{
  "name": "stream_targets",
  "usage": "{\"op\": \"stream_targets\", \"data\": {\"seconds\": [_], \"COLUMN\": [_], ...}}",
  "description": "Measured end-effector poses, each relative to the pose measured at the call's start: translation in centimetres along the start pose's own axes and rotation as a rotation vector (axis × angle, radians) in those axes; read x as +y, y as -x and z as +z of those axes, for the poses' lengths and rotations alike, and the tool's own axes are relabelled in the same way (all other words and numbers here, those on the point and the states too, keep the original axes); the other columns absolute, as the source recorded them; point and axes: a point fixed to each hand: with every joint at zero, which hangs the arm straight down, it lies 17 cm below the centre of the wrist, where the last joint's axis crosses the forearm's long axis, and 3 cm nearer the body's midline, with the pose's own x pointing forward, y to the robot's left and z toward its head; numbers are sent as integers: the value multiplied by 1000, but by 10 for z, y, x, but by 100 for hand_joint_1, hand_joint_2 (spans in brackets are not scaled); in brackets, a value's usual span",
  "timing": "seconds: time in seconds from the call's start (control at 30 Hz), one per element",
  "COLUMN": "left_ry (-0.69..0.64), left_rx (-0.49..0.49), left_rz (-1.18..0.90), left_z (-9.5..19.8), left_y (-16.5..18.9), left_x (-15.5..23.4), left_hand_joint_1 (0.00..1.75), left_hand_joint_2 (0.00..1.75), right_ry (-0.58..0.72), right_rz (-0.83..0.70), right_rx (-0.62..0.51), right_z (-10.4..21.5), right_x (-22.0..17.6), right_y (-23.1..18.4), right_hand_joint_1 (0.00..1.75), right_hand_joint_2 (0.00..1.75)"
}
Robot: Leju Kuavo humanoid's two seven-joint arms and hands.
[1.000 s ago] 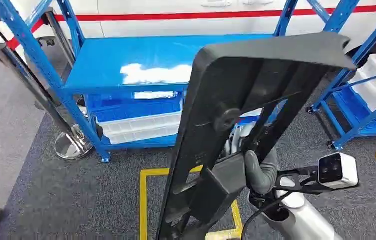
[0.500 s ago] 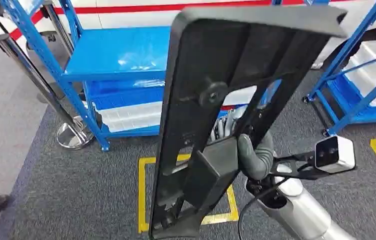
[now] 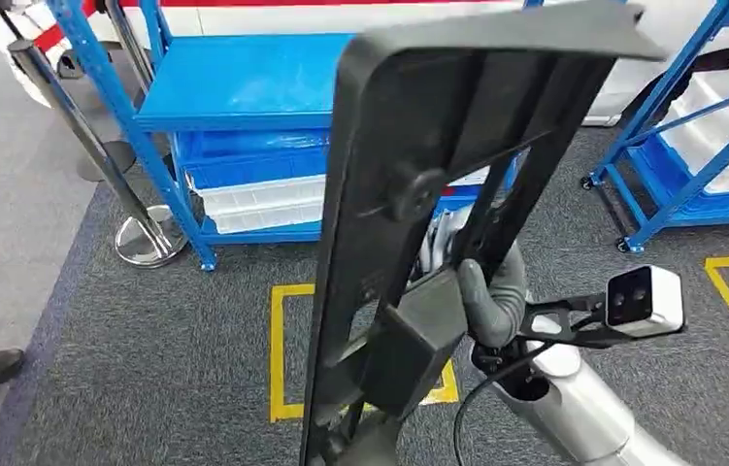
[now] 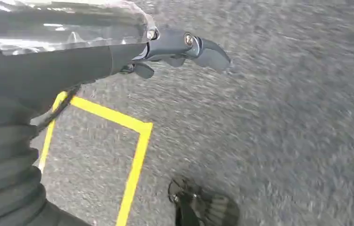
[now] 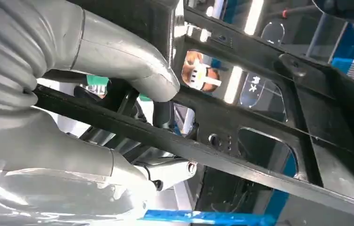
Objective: Take the parts from the cabinet and place them on the table.
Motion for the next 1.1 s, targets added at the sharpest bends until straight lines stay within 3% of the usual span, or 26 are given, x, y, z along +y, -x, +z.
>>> {"op": "stream_targets", "data": {"seconds": [0.47,0.7,1.1], "left_ry": [-13,-89,-119], "left_rx": [5,-9,25], "left_rz": [43,130,103], "left_z": [0,-1,-1], "left_y": [2,5,13], "left_x": [4,22,30], "left_hand_joint_1": [0,0,0], "left_hand_joint_2": [175,175,175], "right_ry": [49,-3,-25], "right_rz": [72,46,23], "right_rx": [33,63,2], "right_z": [21,42,35], "right_x": [-31,3,26], "right_y": [-6,11,6], "right_hand_joint_1": [175,175,175], "right_hand_joint_2": [175,175,175]}}
